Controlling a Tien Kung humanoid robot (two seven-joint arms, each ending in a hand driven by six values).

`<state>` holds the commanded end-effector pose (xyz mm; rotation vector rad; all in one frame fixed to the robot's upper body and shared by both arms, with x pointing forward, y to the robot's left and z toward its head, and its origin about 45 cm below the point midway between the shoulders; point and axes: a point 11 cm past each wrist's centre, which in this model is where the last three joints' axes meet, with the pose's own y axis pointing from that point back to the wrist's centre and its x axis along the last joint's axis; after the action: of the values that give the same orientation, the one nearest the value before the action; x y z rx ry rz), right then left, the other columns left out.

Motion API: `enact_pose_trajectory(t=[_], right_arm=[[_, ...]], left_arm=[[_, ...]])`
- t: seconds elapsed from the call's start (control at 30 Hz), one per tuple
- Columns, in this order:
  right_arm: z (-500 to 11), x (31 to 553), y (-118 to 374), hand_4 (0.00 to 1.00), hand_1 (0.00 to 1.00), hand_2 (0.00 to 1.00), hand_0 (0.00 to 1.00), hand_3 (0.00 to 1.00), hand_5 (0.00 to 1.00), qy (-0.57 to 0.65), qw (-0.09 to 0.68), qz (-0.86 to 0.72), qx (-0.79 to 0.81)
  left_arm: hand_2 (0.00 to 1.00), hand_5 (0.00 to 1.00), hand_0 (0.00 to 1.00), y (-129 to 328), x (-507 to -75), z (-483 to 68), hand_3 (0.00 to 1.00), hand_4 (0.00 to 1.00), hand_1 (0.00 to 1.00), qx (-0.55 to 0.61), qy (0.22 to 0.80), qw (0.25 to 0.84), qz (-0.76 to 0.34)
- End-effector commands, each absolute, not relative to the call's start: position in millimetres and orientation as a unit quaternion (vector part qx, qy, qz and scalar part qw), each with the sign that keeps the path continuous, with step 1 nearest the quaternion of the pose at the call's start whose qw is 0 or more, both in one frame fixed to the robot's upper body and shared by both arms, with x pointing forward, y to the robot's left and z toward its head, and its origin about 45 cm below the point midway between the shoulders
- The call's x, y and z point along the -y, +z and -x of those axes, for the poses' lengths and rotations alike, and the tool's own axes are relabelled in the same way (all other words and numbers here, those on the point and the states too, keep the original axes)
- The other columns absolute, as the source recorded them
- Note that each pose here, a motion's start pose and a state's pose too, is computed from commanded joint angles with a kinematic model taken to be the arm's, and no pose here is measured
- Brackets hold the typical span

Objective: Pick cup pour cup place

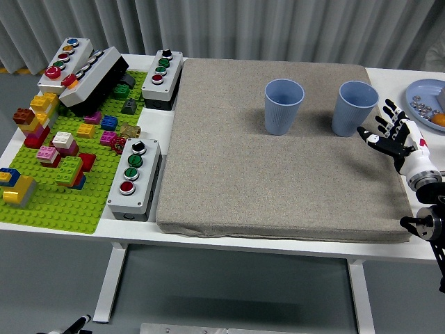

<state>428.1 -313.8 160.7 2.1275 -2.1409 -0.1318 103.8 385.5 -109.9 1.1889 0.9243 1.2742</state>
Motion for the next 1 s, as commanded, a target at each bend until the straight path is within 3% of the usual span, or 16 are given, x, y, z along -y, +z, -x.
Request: enact_pose_trajectory(t=[1.0], right_arm=[[-450.8, 296.2, 167.9, 0.824, 0.929, 0.998, 0.987, 0.98, 0.196, -0.055, 0.045, -0.704, 0.707]], left_arm=[[0.904, 0.998, 0.838, -107.8, -385.7, -112.2, 0.795, 0.615, 0.833, -0.385, 0.539, 0.556, -0.502]])
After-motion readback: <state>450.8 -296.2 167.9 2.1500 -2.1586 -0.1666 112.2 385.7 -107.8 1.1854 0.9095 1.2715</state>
